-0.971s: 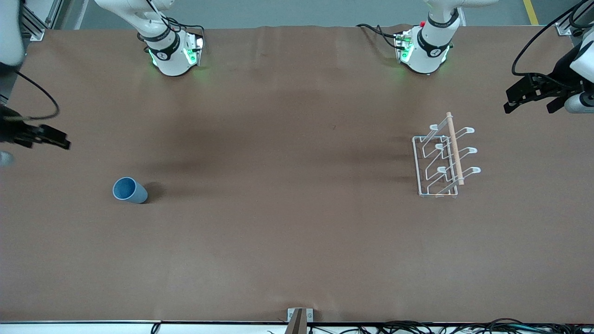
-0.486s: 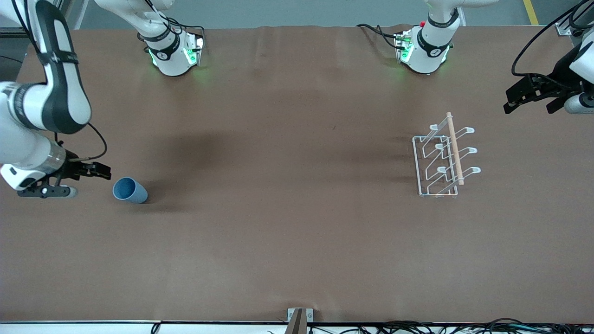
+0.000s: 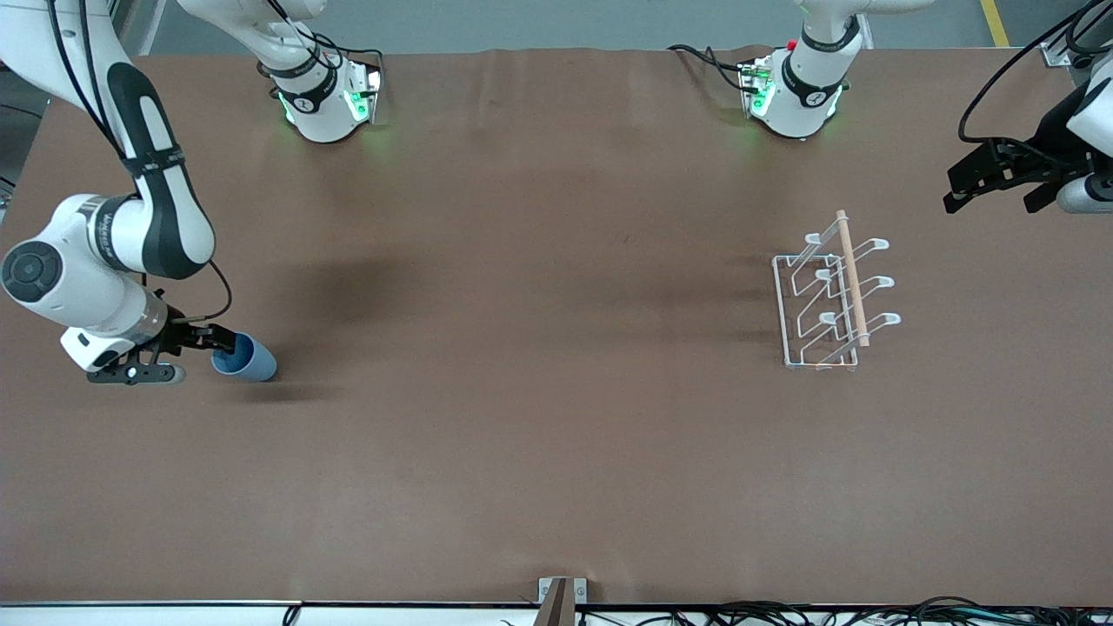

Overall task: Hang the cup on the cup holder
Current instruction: 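Reach the right gripper down over the light-blue cup, then close the right gripper on the cup's rim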

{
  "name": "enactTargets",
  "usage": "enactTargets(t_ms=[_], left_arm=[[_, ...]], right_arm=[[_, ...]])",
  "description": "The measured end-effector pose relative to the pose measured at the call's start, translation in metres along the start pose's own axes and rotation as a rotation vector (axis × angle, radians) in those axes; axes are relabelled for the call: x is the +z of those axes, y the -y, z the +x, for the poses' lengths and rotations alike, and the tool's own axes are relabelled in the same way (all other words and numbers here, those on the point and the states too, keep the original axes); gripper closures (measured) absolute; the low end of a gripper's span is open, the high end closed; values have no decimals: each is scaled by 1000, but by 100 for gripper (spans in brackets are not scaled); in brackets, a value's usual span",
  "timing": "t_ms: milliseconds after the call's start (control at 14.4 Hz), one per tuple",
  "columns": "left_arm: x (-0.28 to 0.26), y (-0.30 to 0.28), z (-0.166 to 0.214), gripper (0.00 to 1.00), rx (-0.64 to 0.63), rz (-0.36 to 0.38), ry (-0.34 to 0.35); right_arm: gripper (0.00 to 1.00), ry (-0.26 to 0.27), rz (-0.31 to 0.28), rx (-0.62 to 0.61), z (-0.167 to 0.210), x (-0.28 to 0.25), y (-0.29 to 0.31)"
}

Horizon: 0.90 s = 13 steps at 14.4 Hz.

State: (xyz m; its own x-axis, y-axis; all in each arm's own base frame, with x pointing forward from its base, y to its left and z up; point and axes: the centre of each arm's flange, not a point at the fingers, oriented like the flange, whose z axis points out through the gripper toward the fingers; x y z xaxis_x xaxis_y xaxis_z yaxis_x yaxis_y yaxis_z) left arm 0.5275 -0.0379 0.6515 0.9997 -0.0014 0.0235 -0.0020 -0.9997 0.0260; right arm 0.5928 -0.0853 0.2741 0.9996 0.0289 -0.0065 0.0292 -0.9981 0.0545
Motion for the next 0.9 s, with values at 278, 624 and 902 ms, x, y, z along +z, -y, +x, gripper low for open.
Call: enactTargets(t_ms=[278, 624, 902], left_arm=[[0, 0, 0, 0, 0, 0, 0], [0, 0, 0, 0, 0, 0, 0], [2, 0, 1, 0, 0, 0, 4]], right_arm=[[0, -26, -8, -6, -3, 36, 3], [16, -24, -6, -11, -7, 44, 7], [42, -23, -2, -15, -5, 42, 10]])
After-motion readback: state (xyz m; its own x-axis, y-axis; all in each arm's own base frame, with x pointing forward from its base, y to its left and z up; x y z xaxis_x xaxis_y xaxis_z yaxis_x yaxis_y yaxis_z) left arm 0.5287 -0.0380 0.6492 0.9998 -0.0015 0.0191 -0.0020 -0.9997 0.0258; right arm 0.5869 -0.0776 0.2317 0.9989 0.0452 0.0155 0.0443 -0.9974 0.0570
